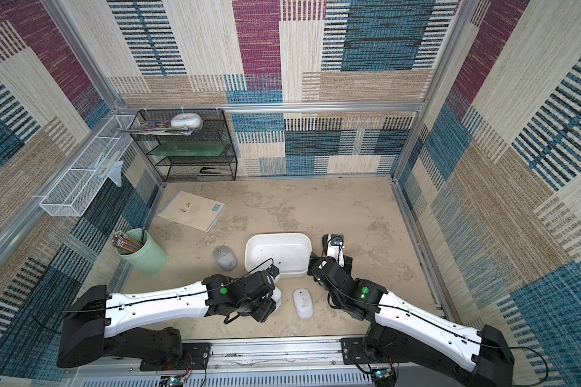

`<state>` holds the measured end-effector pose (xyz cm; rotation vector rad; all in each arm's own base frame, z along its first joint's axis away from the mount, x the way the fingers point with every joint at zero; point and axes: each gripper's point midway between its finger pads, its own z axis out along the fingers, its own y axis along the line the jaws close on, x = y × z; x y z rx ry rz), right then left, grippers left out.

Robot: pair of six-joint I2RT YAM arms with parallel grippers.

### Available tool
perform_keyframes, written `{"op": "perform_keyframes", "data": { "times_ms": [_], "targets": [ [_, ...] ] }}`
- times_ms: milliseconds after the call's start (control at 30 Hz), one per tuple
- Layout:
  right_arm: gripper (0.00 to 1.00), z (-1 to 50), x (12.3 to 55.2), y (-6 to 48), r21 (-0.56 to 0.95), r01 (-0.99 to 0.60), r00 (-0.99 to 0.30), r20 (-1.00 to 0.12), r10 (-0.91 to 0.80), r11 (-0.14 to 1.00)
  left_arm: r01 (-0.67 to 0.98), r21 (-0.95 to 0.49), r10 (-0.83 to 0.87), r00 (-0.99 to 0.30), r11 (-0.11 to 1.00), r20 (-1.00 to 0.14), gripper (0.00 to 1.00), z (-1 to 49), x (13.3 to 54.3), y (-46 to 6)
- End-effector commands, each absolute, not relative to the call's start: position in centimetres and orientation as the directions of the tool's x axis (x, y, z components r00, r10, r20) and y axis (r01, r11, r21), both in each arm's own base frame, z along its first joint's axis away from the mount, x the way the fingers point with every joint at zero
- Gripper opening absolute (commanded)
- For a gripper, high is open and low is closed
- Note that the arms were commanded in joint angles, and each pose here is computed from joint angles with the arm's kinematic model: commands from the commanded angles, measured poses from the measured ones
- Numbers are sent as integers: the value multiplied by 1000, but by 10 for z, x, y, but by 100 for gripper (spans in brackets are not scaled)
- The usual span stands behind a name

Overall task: Take out the mouse from the storage box
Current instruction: Place the mouse at the center of the board.

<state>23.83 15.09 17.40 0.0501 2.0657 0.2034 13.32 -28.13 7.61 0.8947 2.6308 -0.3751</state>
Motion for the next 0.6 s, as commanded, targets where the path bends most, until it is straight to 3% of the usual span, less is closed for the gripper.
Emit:
{"op": "perform_keyframes", "data": {
  "times_ms": [0, 367, 567],
  "targets": [
    [89, 176, 240, 149, 175, -34, -467, -873, 140, 984, 630, -167, 536, -748, 758, -390, 56, 68, 130, -293],
    [89, 170, 240, 150, 186, -34, -483, -863, 147, 982, 638, -140, 563, -746, 757, -357, 57, 41, 132, -299],
    [89, 167, 240, 148, 180, -31, -487, -861, 143, 983, 644, -130, 569, -739, 754, -360, 71, 40, 134, -300]
  ]
}}
